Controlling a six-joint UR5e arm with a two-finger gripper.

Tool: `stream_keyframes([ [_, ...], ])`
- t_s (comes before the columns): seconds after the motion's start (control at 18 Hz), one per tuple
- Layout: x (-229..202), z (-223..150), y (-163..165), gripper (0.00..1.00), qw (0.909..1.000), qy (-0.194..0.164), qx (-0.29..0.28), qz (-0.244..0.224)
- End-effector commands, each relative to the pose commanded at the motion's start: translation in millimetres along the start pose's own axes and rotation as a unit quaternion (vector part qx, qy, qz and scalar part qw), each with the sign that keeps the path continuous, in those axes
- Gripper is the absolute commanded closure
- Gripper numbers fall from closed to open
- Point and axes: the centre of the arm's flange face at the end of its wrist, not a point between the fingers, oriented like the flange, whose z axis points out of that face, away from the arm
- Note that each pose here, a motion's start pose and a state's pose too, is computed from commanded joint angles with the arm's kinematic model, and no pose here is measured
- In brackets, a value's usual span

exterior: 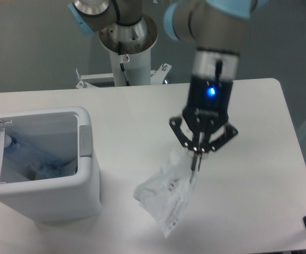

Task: Place the trash in the trash can

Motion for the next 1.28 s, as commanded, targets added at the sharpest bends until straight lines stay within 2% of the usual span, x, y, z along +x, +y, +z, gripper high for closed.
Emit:
stream_keyframes([
  [0.11, 36.6, -25.3, -19.5, 1.00, 0.9992, 0.015, 0.025, 0.028],
  [0.22, 75.1, -34.3, -27.0, 1.00, 0.9968, 0.032, 0.037, 0.064],
  [0.33, 100.2, -36.9, -30.6, 1.00, 0.9950, 0.046, 0.040, 0.079],
  [0.5, 127.4, -25.2, -14.7, 1.00, 0.9910, 0.071, 0.029, 0.110],
  [0.67, 161.4, 0.0, 9.8, 1.00, 0.9810, 0.106, 0.011, 0.162],
  [0.83, 182.0, 16.1, 36.4, 1.00, 0.9740, 0.132, -0.006, 0.185],
  [1.11, 191.1, 29.9, 51.0, 1.00, 0.9721, 0.147, -0.020, 0.182],
  [1.28, 200.2, 54.9, 62.2, 1.00, 0.9698, 0.167, -0.039, 0.174],
])
